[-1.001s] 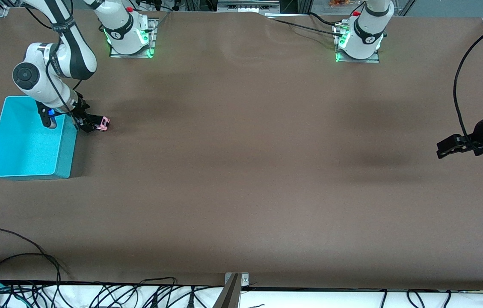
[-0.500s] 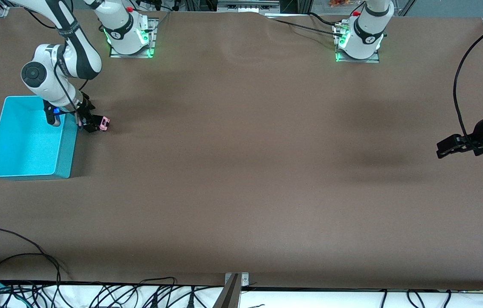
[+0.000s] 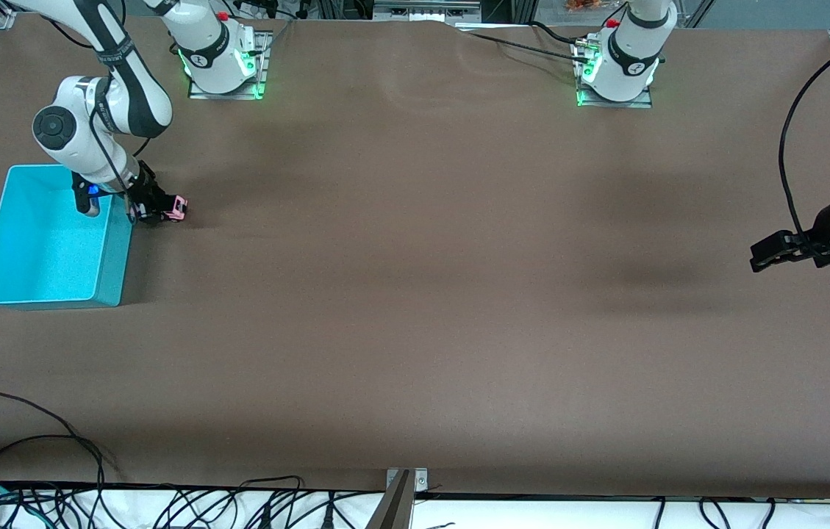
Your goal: Wind and store pink jeep toy
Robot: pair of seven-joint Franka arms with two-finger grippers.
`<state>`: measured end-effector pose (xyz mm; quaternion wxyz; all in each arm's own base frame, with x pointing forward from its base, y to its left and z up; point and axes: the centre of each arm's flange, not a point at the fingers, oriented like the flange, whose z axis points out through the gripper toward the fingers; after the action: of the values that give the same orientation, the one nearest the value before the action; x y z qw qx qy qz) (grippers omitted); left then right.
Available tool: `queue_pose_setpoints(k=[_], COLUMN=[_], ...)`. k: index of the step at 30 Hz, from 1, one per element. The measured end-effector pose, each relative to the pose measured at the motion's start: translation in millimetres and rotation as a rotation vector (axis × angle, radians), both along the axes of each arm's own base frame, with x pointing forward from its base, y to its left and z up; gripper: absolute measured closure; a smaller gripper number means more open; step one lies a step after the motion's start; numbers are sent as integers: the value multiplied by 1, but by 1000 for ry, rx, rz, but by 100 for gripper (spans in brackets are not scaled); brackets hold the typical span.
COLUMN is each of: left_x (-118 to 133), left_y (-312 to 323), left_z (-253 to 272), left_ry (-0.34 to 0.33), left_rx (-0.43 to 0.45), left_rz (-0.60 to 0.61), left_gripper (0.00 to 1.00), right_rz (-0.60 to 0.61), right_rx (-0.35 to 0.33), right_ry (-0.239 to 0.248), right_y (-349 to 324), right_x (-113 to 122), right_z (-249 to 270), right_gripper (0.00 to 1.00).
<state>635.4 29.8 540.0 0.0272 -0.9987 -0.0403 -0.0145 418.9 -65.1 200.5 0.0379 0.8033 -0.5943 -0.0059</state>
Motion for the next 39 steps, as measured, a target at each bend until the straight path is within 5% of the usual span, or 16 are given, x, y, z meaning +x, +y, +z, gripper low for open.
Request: queue_pose_setpoints(k=[13, 31, 39], left_x=[0, 0, 0], left_y=[0, 0, 0], left_z=[0, 0, -1], left_ry=[0, 1, 1], left_rx=[0, 0, 0], left_rz=[0, 0, 0], left_gripper=[0, 0, 0], right_rz=[0, 98, 149], right_rx=[-1, -7, -22], right_ry=[-16, -125, -98], right_y=[0, 40, 51], right_x=[2, 32, 62], right_z=[3, 45, 79], right_gripper=[47, 47, 47])
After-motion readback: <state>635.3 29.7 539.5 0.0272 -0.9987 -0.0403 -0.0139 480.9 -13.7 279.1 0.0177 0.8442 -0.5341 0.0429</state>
